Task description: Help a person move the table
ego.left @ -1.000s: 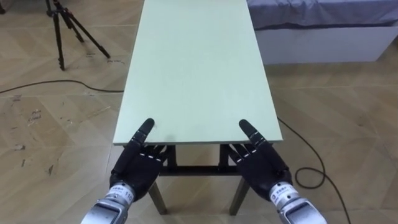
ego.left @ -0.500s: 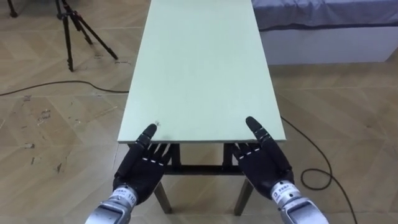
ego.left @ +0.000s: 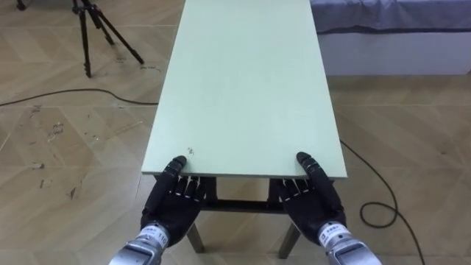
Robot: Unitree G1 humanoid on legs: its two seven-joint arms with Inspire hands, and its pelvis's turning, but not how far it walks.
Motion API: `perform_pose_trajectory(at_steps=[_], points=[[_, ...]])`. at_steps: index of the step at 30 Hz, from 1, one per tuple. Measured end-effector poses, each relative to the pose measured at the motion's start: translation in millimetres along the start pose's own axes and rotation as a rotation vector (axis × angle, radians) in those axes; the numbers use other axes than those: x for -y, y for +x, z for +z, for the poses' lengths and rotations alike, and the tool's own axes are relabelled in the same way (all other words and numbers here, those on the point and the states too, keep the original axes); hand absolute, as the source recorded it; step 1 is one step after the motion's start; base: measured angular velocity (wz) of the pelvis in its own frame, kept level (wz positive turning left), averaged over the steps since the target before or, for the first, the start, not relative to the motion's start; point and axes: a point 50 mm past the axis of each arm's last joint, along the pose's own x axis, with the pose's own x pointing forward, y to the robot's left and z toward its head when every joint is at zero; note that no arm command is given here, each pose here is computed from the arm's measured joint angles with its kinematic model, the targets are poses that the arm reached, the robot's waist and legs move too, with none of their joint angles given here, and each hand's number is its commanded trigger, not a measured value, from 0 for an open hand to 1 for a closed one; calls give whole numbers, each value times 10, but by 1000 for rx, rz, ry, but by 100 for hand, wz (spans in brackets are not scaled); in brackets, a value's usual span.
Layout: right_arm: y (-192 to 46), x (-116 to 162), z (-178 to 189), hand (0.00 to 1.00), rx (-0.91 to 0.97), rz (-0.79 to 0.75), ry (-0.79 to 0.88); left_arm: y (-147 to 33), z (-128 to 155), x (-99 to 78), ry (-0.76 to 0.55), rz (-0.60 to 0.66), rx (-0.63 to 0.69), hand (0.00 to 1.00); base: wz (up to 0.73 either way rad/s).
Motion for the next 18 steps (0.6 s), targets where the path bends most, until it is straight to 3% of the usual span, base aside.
perform_pose_trajectory(at_steps=[18], points=[[27, -42, 13, 100, 6, -7, -4, 35, 11, 52, 8, 12, 4, 100, 0]])
